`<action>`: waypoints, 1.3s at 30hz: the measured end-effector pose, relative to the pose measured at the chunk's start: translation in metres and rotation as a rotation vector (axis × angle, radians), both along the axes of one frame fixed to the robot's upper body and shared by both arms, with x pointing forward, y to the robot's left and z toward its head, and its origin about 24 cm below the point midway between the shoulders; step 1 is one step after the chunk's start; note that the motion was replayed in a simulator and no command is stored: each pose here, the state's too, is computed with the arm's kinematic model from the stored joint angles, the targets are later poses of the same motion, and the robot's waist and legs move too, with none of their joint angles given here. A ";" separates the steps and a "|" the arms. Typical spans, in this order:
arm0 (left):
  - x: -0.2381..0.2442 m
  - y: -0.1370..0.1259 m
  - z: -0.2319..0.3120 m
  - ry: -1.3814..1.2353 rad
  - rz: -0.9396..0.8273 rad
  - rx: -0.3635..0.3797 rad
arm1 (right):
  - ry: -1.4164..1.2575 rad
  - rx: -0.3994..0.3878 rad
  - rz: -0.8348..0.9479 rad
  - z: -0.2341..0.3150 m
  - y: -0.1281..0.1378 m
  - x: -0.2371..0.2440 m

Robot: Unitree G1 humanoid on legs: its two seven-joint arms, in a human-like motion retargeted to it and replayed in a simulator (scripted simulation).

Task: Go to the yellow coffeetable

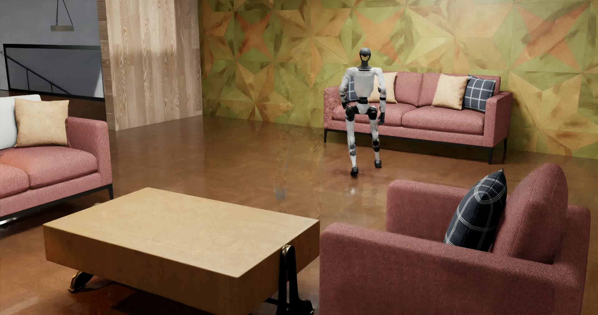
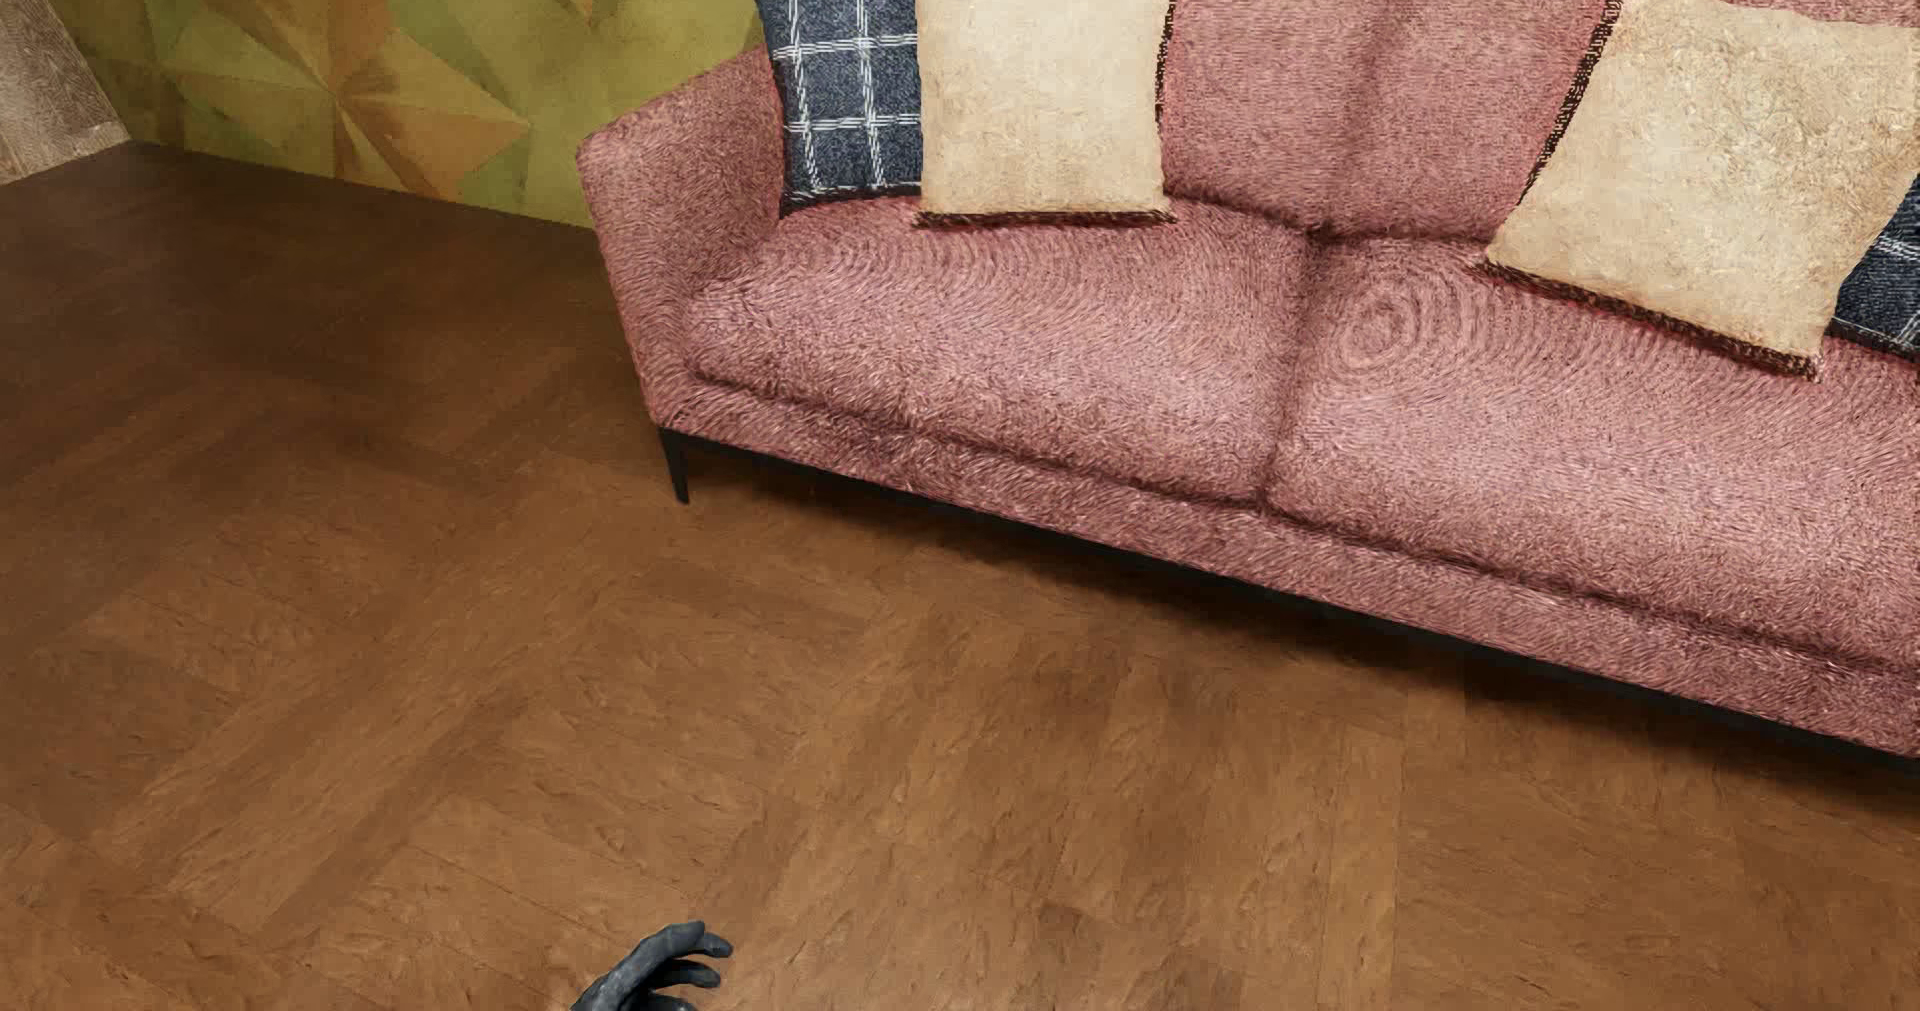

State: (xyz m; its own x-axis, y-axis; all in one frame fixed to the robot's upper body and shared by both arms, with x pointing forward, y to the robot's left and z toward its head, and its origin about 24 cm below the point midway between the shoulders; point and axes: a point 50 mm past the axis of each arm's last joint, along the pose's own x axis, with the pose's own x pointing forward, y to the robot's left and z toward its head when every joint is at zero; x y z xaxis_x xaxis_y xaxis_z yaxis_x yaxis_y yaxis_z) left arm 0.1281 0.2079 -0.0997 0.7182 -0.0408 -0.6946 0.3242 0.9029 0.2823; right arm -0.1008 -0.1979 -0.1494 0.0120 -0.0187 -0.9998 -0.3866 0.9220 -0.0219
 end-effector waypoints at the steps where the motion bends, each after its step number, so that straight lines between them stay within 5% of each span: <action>1: -0.004 0.003 -0.001 0.008 0.015 0.002 | 0.011 0.014 0.017 0.002 0.003 -0.005; 4: -0.042 0.004 -0.027 0.172 0.093 -0.001 | 0.052 0.014 0.068 -0.003 0.003 -0.006; 10: -0.130 0.009 -0.061 0.563 -0.010 0.103 | -0.295 -0.027 0.066 -0.002 -0.021 0.103; 16: -0.145 0.036 -0.051 0.577 0.048 0.152 | -0.486 -0.261 -0.198 0.027 -0.099 0.141; 19: -0.136 0.044 -0.049 0.551 0.059 0.171 | -0.460 -0.289 -0.189 0.028 -0.109 0.138; 29: -0.106 0.038 -0.047 0.448 0.078 0.137 | -0.486 -0.206 -0.080 0.023 -0.084 0.154; 39: -0.162 0.000 -0.057 0.620 -0.029 0.073 | -0.745 -0.046 0.054 0.047 -0.037 0.220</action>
